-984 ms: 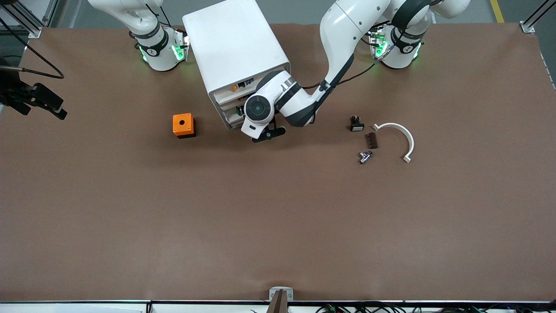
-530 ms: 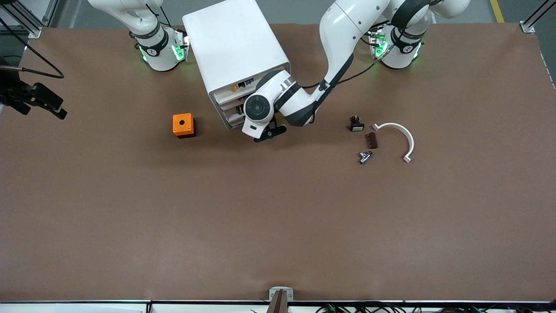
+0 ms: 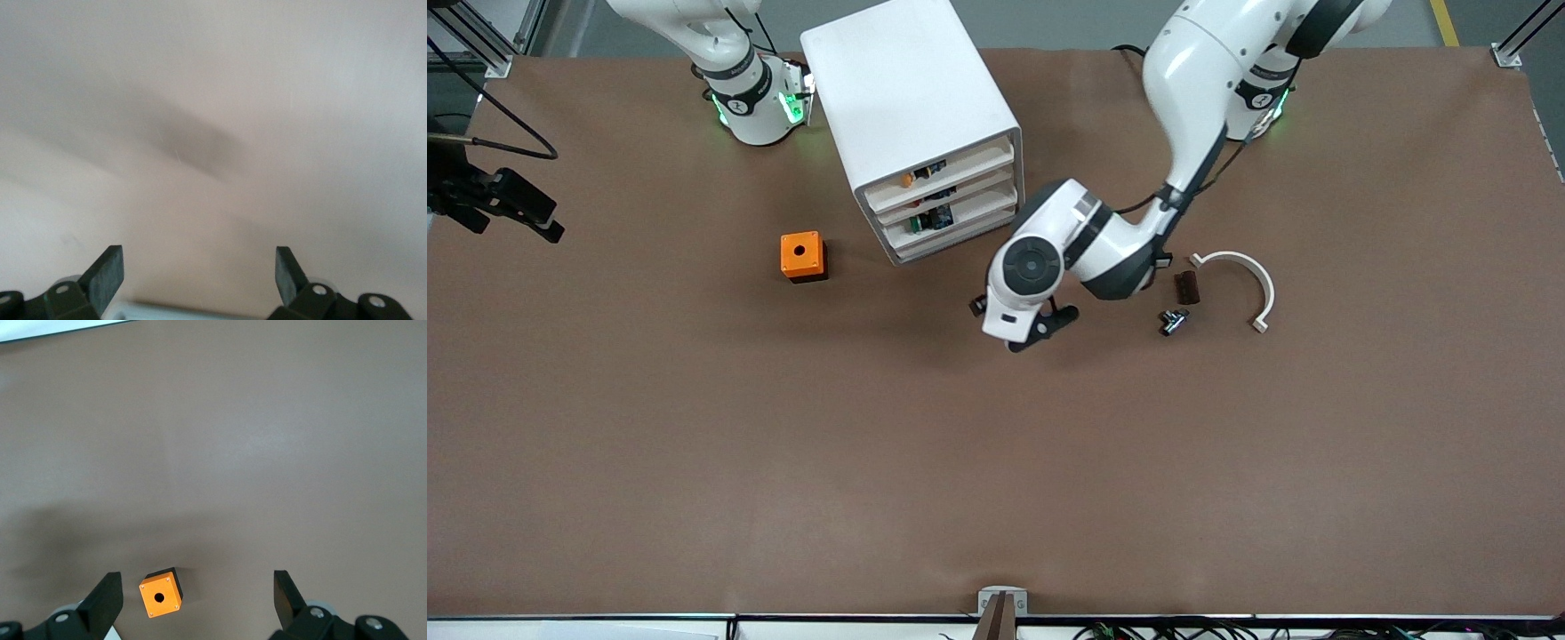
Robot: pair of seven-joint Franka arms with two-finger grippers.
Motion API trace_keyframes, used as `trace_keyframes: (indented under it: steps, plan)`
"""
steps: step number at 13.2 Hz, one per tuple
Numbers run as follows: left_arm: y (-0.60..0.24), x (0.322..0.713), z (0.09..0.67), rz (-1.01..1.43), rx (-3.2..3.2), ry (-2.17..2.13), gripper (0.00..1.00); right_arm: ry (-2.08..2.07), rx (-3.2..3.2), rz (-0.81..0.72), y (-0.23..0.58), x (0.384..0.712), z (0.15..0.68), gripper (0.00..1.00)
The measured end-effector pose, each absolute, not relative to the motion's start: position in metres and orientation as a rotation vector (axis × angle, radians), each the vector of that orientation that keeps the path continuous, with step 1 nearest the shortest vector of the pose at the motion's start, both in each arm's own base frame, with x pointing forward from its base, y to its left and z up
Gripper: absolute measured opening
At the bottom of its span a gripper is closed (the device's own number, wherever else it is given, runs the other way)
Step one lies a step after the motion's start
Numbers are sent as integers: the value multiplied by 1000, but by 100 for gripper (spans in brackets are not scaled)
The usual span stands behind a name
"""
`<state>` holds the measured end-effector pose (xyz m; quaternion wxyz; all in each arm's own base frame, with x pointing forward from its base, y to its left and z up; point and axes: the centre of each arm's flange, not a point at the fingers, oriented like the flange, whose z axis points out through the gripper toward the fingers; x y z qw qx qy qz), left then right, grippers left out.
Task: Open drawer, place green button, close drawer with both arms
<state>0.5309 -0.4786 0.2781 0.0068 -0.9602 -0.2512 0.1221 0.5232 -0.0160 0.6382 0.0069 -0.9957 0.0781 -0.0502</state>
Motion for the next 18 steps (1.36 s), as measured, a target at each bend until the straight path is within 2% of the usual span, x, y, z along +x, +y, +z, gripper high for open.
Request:
trace_keyframes:
  steps: [3, 9, 14, 18]
  plan:
    - [-428, 568, 336, 202, -2980, -813, 100, 244, -3115, -154, -16, 523, 638, 100]
    - [-289, 618, 464, 98, -3013, -831, 100, 235, -3117, -138, -13, 520, 639, 100]
    - [-154, 599, 590, 41, -3057, -637, 100, 235, -3117, -133, -12, 519, 640, 100]
    - [-101, 582, 631, -12, -3105, -357, 100, 234, -3117, -130, -12, 519, 640, 100]
